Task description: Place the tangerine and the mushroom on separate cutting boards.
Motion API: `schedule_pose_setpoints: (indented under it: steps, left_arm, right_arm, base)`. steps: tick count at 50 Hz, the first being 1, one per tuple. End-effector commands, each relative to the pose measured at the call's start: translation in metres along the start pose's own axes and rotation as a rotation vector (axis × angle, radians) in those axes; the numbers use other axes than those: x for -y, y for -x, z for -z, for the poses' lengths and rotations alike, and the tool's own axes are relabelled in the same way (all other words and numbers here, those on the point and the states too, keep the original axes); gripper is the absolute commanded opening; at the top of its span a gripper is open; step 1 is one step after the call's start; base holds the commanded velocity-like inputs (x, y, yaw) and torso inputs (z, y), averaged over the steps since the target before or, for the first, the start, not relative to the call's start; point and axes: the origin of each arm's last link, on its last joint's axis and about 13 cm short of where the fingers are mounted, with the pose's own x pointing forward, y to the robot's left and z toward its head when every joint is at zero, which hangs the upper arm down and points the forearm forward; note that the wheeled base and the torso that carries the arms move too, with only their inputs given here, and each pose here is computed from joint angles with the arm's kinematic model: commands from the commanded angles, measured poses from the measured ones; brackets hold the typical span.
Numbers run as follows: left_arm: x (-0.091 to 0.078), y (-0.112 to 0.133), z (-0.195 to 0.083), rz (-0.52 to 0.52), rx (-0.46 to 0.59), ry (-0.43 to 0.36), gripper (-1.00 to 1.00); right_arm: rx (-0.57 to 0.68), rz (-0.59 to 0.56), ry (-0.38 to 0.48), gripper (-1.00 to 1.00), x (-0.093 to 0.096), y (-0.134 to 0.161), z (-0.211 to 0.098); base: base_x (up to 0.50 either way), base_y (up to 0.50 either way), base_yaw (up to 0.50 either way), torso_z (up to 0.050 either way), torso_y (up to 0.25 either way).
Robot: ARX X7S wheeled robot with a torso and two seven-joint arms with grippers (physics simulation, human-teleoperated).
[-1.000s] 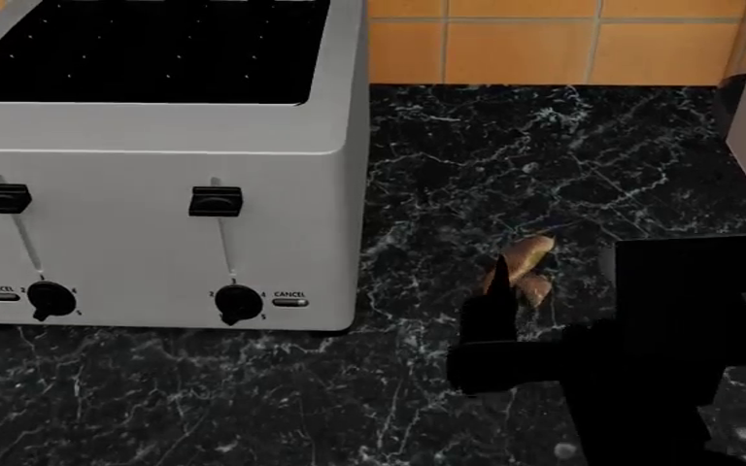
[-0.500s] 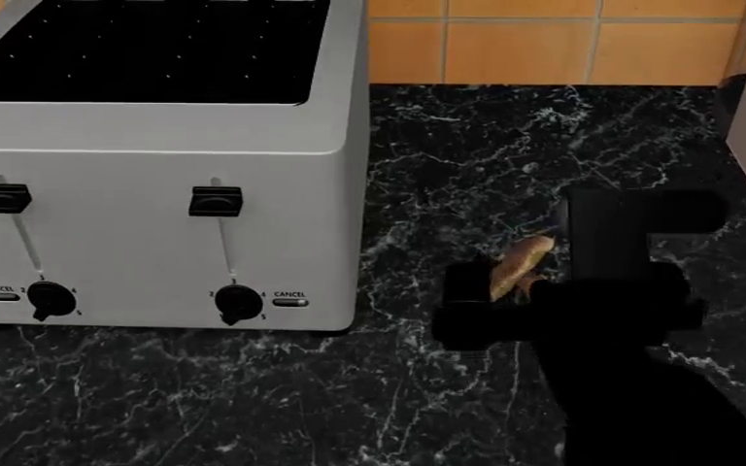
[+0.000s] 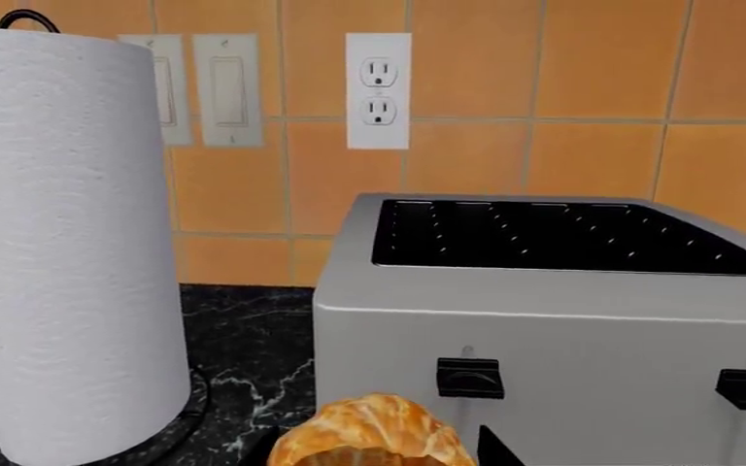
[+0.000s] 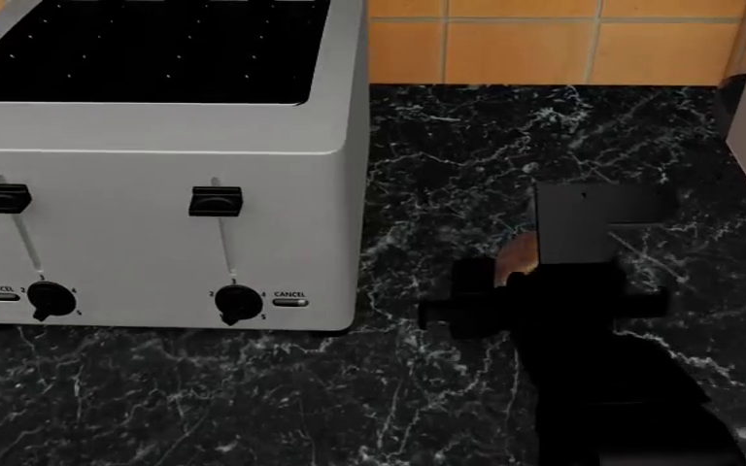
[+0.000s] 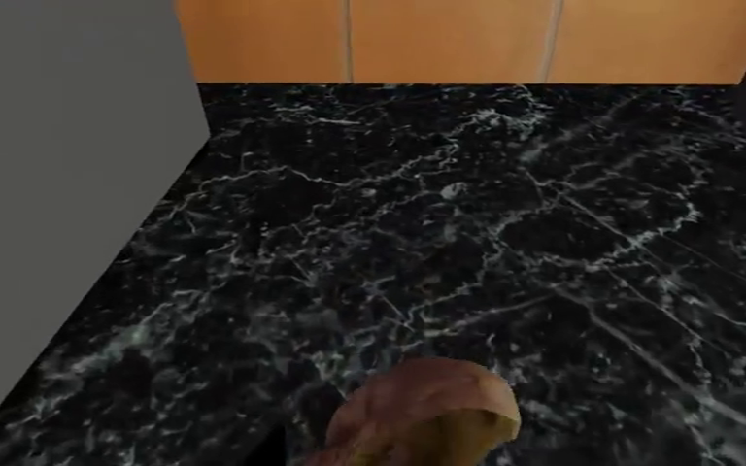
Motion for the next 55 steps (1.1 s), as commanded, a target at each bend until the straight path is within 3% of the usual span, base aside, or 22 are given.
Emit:
schedule_pose_setpoints:
  steps: [1, 14, 20, 23, 26, 28, 31, 32, 33, 35, 38, 39, 40, 41, 45, 55]
  left_arm:
    - [0.0, 0.002, -0.002, 0.006, 0.005, 0.01, -1.0]
    - [-0.002, 0.003, 0.005, -0.01, -0.003, 0.027, -1.0]
    - [-0.004, 0.004, 0.008, -0.016, -0.005, 0.036, -1.0]
    - [-0.008, 0.004, 0.009, -0.036, 0.003, 0.045, -1.0]
    - [-0.009, 0.005, 0.011, -0.042, 0.022, 0.054, -1.0]
    - [-0.008, 0.006, 0.014, -0.04, 0.033, 0.061, -1.0]
    - [-0.007, 0.005, 0.024, -0.052, 0.052, 0.122, -1.0]
    - [-0.005, 0.002, 0.028, -0.037, 0.05, 0.03, -1.0]
    - [-0.005, 0.002, 0.027, -0.036, 0.054, 0.088, -1.0]
    - [-0.005, 0.001, 0.023, -0.045, 0.07, 0.092, -1.0]
    - [0.001, 0.001, 0.024, -0.01, 0.088, 0.093, -1.0]
    - [0.004, -0.002, 0.029, 0.014, 0.081, 0.05, -1.0]
    - [0.005, -0.002, 0.033, 0.013, 0.069, 0.082, -1.0]
    - [0.006, -0.002, 0.032, 0.013, 0.069, 0.075, -1.0]
    - [0.002, -0.003, 0.034, 0.001, 0.057, 0.097, -1.0]
    - [-0.004, 0.0, 0.026, -0.021, 0.077, 0.109, -1.0]
  right_arm:
    - [0.064, 0.028, 0.036, -1.0, -0.002, 0.012, -0.01]
    - [0.296, 0.077, 0.104, -1.0, 0.0, 0.074, -0.023]
    - [0.371, 0.09, 0.033, -1.0, 0.0, 0.089, -0.012]
    - [0.442, 0.078, 0.068, -1.0, -0.001, 0.1, -0.008]
    - [0.446, 0.092, 0.067, -1.0, 0.001, 0.107, -0.004]
    - [0.454, 0.115, 0.114, -1.0, 0.0, 0.113, -0.002]
    - [0.489, 0.142, 0.14, -1.0, -0.004, 0.126, 0.002]
    - [0.497, 0.146, 0.132, -1.0, -0.006, 0.136, 0.007]
    - [0.521, 0.119, 0.077, -1.0, -0.009, 0.145, 0.014]
    - [0.502, 0.115, 0.11, -1.0, -0.013, 0.153, 0.025]
    - [0.492, 0.104, 0.093, -1.0, -0.016, 0.162, 0.037]
    - [0.445, 0.084, 0.209, -1.0, -0.018, 0.162, 0.041]
    - [0.484, 0.113, 0.107, -1.0, -0.017, 0.164, 0.039]
    - [0.459, 0.1, 0.15, -1.0, -0.017, 0.166, 0.039]
    - [0.466, 0.098, 0.168, -1.0, -0.017, 0.169, 0.035]
    - [0.481, 0.141, 0.166, -1.0, -0.008, 0.174, 0.029]
  base:
    - [0.0, 0.0, 0.0, 0.0, 0.0]
    - [0.0, 0.0, 0.0, 0.0, 0.0]
    - [0.0, 0.0, 0.0, 0.0, 0.0]
    - [0.0, 0.0, 0.0, 0.0, 0.0]
    - [0.0, 0.0, 0.0, 0.0, 0.0]
    - [0.0, 0.0, 0.0, 0.0, 0.0]
    - [0.0, 0.0, 0.0, 0.0, 0.0]
    - [-0.3, 0.0, 0.0, 0.0, 0.0]
    - [-0.37, 0.0, 0.0, 0.0, 0.0]
    - [-0.42, 0.0, 0.0, 0.0, 0.0]
    - [-0.49, 0.0, 0.0, 0.0, 0.0]
    - [-0.5, 0.0, 0.0, 0.0, 0.0]
    - [-0.5, 0.0, 0.0, 0.0, 0.0]
    - [-0.5, 0.0, 0.0, 0.0, 0.0]
    - [-0.5, 0.0, 0.0, 0.0, 0.0]
    - [-0.42, 0.18, 0.0, 0.0, 0.0]
